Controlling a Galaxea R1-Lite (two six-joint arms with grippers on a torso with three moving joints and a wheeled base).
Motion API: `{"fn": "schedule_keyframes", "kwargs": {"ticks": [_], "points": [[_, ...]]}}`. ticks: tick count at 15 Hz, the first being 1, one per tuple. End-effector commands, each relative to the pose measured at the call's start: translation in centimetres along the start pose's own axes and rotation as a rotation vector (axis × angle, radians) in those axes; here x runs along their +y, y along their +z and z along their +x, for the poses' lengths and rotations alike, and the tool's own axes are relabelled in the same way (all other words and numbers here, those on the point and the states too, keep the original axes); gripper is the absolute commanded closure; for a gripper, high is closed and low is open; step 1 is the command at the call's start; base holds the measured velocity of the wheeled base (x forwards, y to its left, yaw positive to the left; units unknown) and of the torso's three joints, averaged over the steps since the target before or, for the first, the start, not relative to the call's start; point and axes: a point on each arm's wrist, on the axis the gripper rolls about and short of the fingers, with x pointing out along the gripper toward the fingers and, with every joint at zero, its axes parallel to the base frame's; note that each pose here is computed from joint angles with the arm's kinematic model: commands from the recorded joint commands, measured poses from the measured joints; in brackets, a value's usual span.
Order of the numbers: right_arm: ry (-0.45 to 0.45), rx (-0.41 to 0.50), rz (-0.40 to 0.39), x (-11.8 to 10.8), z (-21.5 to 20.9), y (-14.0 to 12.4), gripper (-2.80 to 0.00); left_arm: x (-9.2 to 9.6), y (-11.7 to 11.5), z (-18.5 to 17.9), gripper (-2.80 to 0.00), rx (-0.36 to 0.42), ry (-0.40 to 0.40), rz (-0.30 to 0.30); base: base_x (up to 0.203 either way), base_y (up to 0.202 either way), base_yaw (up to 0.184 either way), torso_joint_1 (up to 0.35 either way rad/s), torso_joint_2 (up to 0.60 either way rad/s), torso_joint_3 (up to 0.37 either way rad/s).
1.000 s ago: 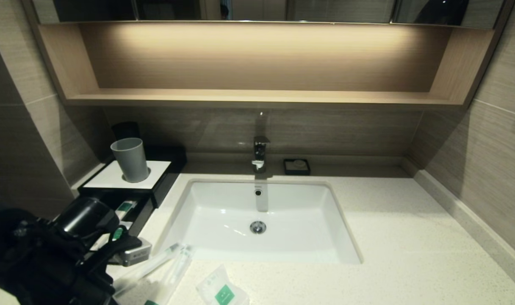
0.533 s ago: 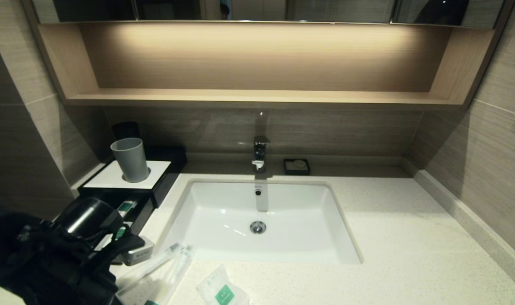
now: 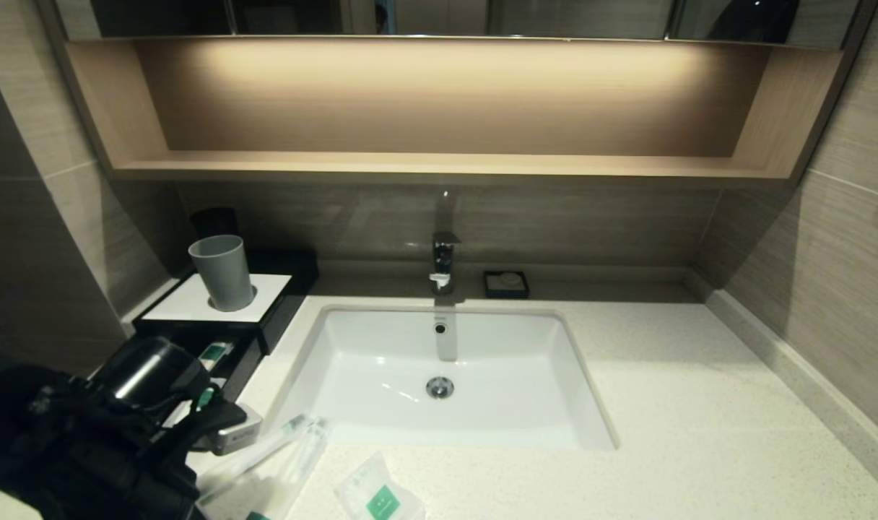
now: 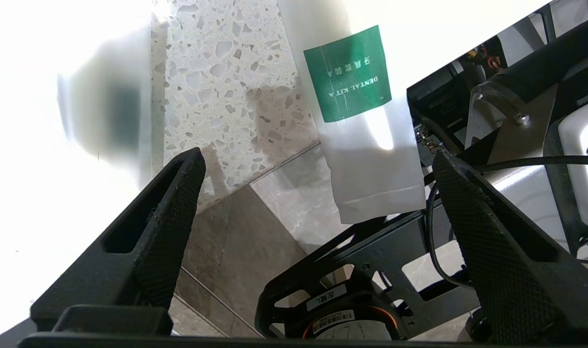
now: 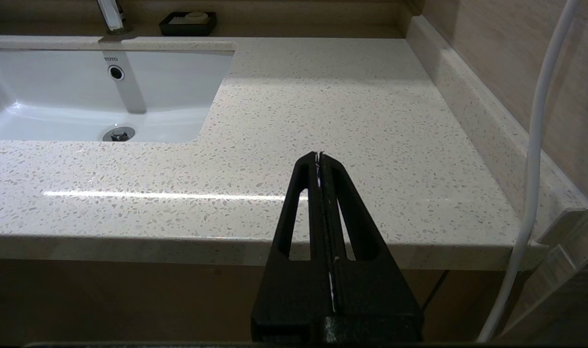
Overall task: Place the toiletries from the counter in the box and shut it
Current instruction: Pick up the bathroom toiletry
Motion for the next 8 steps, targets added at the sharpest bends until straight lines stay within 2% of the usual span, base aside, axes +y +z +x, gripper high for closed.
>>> {"fn": "schedule_keyframes", "kwargs": {"ticks": [1, 8], "points": [[0.0, 0.0, -0.001, 0.0, 0.0, -0.04, 0.0, 0.08, 0.11, 0.18, -2.8, 0.001, -0.002, 0.002, 0.0, 0.0, 0.0, 0.0, 0.0, 0.0], [0.0, 0.0, -0.001, 0.0, 0.0, -0.04, 0.0, 0.28, 0.36, 0.7, -2.8, 0.01, -0.007, 0.012, 0.0, 0.0, 0.0, 0.0, 0.0, 0.0]]}}
